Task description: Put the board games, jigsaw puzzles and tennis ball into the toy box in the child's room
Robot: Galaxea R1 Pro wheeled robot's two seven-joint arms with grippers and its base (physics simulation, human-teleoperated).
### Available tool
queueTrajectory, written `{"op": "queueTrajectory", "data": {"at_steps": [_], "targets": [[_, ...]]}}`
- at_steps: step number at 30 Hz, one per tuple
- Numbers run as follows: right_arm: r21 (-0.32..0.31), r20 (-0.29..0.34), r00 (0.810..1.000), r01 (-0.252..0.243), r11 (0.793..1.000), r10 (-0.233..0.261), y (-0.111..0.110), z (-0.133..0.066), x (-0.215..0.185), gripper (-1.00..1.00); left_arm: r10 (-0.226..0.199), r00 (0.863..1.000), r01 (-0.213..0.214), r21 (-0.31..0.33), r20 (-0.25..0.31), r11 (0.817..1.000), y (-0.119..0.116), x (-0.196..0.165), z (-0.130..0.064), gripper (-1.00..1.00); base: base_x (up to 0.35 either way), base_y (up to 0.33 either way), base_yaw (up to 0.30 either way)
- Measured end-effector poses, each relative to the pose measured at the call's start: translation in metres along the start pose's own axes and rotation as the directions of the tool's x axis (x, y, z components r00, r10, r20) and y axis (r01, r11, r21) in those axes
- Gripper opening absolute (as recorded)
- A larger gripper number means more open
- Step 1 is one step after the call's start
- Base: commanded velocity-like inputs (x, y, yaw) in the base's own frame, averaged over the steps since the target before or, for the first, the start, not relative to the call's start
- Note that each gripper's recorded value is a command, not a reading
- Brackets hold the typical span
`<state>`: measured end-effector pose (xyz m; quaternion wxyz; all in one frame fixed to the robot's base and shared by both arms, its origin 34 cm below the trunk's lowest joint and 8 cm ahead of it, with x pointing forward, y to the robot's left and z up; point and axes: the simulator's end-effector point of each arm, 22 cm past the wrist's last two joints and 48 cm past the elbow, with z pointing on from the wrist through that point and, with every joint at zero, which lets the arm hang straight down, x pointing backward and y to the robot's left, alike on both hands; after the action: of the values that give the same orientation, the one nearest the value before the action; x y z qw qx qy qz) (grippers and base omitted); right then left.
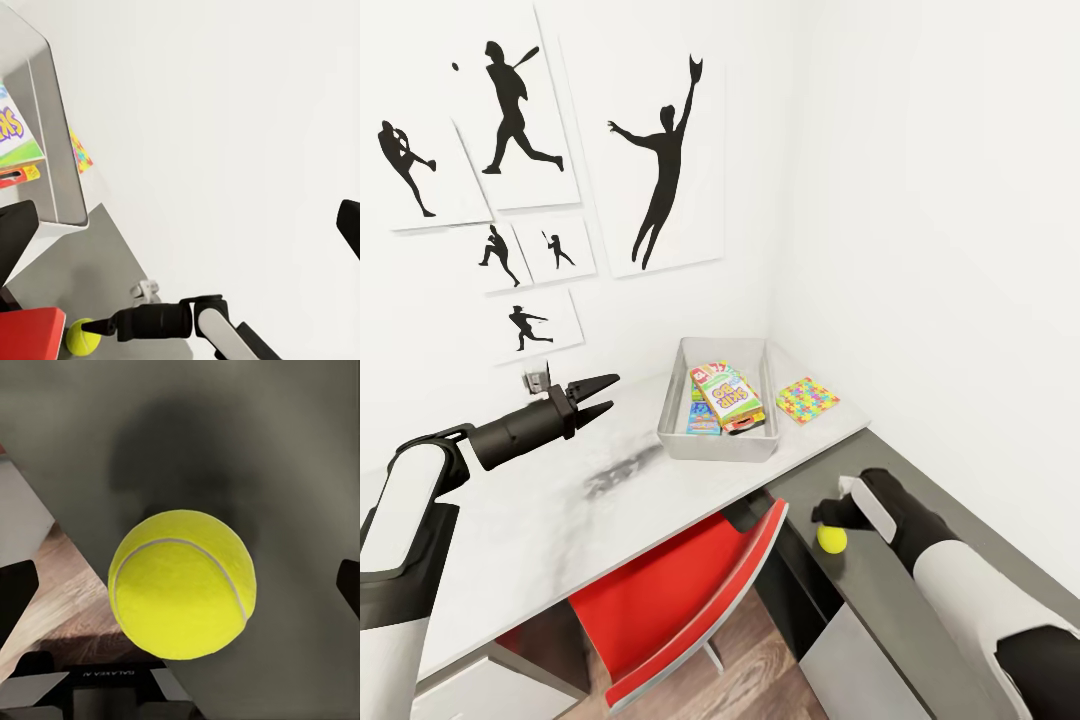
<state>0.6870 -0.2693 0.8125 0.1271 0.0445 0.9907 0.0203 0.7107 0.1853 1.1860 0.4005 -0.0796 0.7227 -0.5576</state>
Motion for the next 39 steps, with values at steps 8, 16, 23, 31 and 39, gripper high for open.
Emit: {"op": "queueTrajectory", "data": {"at_steps": [8,16,23,31,39], "targets": [[0.012,-0.002,1.0,-0.017,1.0,0.017,-0.0067,0.0067,0.005,1.0,0.0,1.0,0.0,0.001,0.0,1.0,-0.0002,0.0001,0.0001,1.0,0.0,0.0,0.0],[0.015,-0.001,1.0,-0.023,1.0,0.023,-0.0089,0.0086,0.0062,1.0,-0.001,1.0,0.001,0.001,0.0,1.0,-0.0001,0.0002,0.0002,1.0,0.0,0.0,0.0],[0.017,-0.001,1.0,-0.024,1.0,0.024,-0.0091,0.0094,0.007,1.0,-0.002,1.0,0.002,0.0,0.0,1.0,0.0002,0.0003,0.0003,1.0,0.0,0.0,0.0],[0.015,-0.003,1.0,-0.024,1.0,0.024,-0.007,0.0103,0.008,1.0,-0.001,1.0,0.001,-0.001,0.0,1.0,0.0004,0.0001,0.0001,1.0,0.0,0.0,0.0],[0.012,-0.003,1.0,-0.02,1.0,0.02,-0.0036,0.0108,0.0086,1.0,-0.001,1.0,0.001,0.0,0.0,1.0,0.0003,0.0,0.0,1.0,0.0,0.0,0.0]]}}
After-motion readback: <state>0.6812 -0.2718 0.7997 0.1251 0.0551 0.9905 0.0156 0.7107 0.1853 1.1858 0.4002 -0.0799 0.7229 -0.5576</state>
